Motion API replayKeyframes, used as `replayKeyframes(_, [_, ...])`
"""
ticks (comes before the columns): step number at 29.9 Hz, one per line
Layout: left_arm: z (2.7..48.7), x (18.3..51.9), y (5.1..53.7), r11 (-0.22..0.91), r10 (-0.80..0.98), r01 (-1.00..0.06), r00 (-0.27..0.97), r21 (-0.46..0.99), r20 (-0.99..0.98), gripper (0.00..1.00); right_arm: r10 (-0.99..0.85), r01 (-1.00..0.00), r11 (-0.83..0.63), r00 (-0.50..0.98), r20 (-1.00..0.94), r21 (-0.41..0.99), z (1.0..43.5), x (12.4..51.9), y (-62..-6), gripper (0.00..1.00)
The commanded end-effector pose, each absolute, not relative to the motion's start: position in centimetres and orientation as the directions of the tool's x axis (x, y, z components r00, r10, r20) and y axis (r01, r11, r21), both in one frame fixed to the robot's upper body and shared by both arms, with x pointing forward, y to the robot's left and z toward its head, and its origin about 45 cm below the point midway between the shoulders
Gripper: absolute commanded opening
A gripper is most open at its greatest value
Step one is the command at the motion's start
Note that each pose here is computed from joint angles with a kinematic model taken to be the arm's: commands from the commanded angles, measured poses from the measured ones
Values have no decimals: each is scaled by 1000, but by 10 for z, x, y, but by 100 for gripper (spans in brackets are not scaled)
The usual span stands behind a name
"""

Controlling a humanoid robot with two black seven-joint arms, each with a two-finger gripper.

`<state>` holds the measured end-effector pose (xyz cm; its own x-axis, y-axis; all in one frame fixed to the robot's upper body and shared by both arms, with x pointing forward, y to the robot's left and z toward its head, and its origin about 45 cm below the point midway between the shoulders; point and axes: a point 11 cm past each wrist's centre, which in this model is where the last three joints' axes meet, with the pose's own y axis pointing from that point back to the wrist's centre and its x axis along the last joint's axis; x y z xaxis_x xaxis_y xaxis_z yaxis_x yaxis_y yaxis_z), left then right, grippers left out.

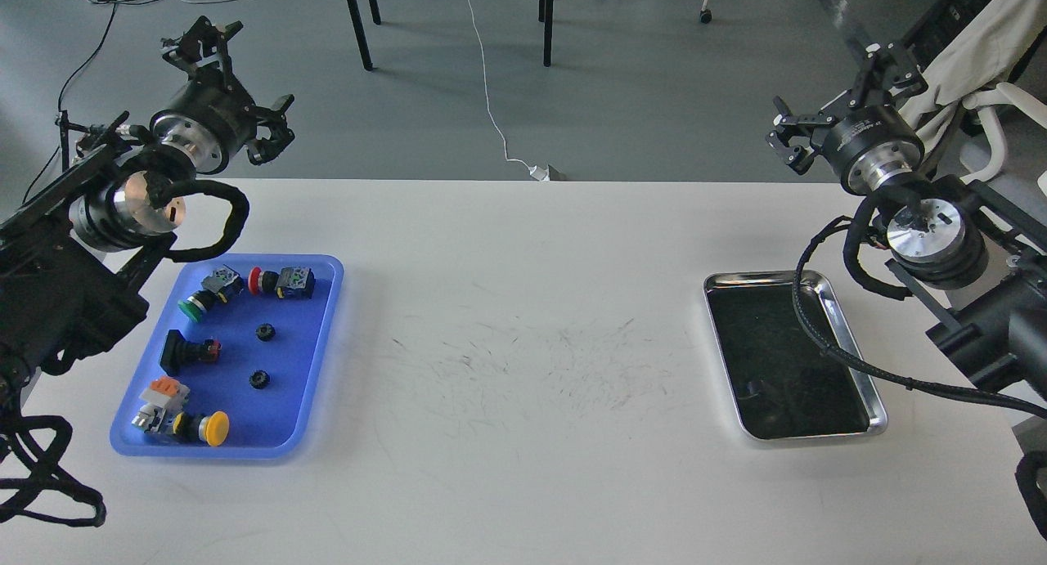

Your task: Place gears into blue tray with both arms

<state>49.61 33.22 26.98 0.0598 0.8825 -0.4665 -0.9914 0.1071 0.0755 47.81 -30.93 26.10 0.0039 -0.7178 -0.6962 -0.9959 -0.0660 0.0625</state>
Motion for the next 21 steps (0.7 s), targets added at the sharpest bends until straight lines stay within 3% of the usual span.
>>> replayKeyframes(1, [267,496,328,83,883,-996,62,27,-465,99,-695,-997,-68,19,-719,40,257,480,-292,99])
replayKeyframes(7, [252,491,327,118,933,-990,86,72,-349,99,-687,-999,-37,18,-726,10,253,482,-282,99])
replayKeyframes(13, [250,490,317,176,922,-980,131,93,-364,99,-703,-998,-50,6,-711,41,244,481,-280,99])
replayKeyframes(21, [237,487,314,221,930,-962,158,162,-332,99,-776,-983,-175,107,-621,50,231,474,-240,99])
